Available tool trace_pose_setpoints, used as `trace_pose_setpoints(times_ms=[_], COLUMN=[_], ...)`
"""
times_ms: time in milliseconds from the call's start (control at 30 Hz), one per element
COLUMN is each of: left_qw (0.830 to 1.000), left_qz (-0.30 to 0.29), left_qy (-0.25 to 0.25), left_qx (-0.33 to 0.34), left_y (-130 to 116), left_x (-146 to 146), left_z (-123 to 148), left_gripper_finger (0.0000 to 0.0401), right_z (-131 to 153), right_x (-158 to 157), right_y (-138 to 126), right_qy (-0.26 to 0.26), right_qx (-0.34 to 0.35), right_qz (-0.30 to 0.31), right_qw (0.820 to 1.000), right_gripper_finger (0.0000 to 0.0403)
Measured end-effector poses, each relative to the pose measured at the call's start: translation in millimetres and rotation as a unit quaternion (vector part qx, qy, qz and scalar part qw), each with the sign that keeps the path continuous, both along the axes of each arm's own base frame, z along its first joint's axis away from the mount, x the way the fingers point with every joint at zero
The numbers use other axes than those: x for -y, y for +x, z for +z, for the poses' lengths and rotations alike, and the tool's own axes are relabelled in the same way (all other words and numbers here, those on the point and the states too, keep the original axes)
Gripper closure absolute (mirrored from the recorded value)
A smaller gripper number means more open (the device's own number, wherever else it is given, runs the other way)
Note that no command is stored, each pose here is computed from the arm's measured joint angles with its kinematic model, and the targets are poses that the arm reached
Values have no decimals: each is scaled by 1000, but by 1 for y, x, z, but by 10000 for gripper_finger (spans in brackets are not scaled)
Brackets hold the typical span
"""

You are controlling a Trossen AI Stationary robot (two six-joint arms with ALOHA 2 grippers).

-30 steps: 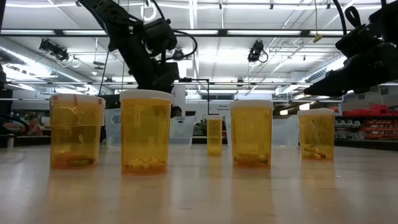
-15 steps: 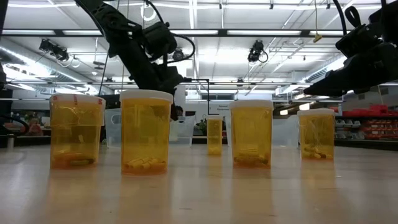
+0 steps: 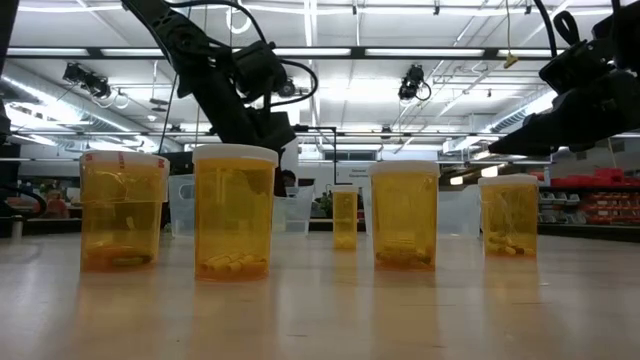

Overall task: Pick and place medicine bottles into bin by pill shape (circle, oval)
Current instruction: Put the small yellow pill bottle into the left transparent bin, then put the small orange pill bottle into the left transparent bin

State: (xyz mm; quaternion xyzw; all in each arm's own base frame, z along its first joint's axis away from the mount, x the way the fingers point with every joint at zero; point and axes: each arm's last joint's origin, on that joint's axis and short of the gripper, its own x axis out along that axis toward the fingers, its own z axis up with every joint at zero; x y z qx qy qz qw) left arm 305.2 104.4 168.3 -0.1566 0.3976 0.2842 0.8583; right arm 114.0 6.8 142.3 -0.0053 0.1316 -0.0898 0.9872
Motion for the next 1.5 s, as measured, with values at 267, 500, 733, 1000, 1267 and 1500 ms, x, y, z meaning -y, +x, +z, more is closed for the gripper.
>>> trace_pose_setpoints(times_ms=[267,500,733,1000,1267,1500], left_qw=[1000,1000,1000,998,995,993], left_qz=[-14,-16,-25,-45,-82,-99], left_qy=[3,4,10,39,50,9], left_qx=[-3,-4,-7,10,40,57], left_y=[0,0,1,12,26,36], left_x=[1,1,1,-3,9,38], left_z=[0,0,0,18,36,33], left_gripper_finger=[254,222,204,194,187,197], right_z=[0,0,0,0,0,0], right_x=[0,0,0,0,0,0], right_y=[0,0,0,0,0,0], right_qy=[0,0,0,0,0,0], right_qx=[0,0,0,0,0,0], right_qz=[0,0,0,0,0,0], right_qw=[1000,1000,1000,1000,1000,1000], right_gripper_finger=[146,146,146,146,146,146])
